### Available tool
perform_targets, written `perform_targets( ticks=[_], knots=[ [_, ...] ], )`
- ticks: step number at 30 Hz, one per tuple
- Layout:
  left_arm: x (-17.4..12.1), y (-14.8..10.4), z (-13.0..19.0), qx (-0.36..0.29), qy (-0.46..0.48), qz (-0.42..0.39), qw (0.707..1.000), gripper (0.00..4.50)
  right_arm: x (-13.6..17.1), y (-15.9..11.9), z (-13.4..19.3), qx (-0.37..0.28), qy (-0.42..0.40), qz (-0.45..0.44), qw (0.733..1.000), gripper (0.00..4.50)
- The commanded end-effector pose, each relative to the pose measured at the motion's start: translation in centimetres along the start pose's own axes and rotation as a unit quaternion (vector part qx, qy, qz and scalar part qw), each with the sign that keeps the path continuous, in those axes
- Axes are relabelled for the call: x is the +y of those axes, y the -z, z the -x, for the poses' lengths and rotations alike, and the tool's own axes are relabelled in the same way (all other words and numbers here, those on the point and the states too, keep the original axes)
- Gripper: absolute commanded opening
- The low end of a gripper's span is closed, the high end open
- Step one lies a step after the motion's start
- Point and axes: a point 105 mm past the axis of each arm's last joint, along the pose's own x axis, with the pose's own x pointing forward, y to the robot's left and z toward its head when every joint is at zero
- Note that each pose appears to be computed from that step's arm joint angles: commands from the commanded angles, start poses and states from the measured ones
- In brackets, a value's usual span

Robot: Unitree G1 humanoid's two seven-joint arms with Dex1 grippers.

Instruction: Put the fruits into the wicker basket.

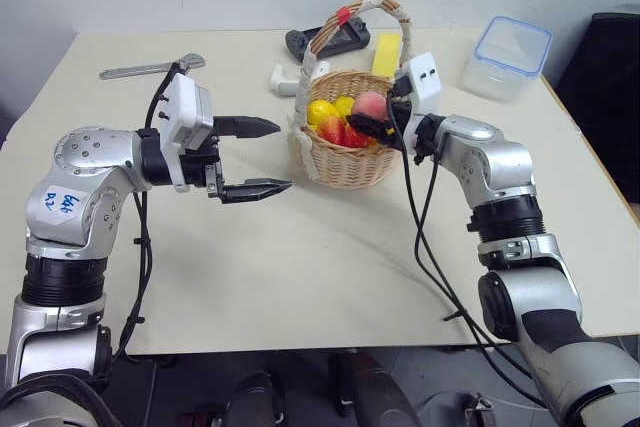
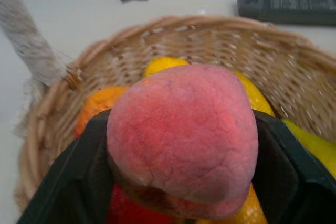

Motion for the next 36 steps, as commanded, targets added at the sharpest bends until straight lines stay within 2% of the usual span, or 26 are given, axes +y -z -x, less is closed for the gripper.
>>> perform_targets(
  ticks=[1,6,11,19,29,34,36],
  knots=[
    [-0.2,-1.2,0.4,-0.008,-0.004,-0.023,1.0,4.5,0.0,-3.4,0.8,-0.048,-0.001,0.03,0.998,4.49],
    [0.0,-1.6,0.5,-0.017,-0.015,-0.022,1.0,4.5,-0.9,-6.4,4.4,-0.088,0.01,0.029,0.996,4.49],
    [0.6,-2.9,0.1,-0.054,-0.027,-0.002,0.998,4.5,-2.8,-7.1,5.9,-0.085,0.04,0.035,0.995,4.49],
    [0.7,-3.1,-0.5,-0.057,-0.03,-0.012,0.998,4.5,-5.3,-5.4,1.9,-0.061,0.085,0.028,0.994,4.49],
    [0.4,-2.9,0.3,-0.045,-0.044,-0.019,0.998,4.5,-5.3,-5.8,-1.0,-0.077,0.106,-0.003,0.991,4.49],
    [0.3,-3.0,0.5,-0.044,-0.051,-0.022,0.997,4.5,-5.1,-5.7,-1.4,-0.09,0.104,-0.008,0.99,2.95],
    [0.3,-3.0,0.6,-0.043,-0.053,-0.022,0.997,4.5,-4.9,-5.8,-1.5,-0.095,0.098,-0.007,0.991,2.18]
  ],
)
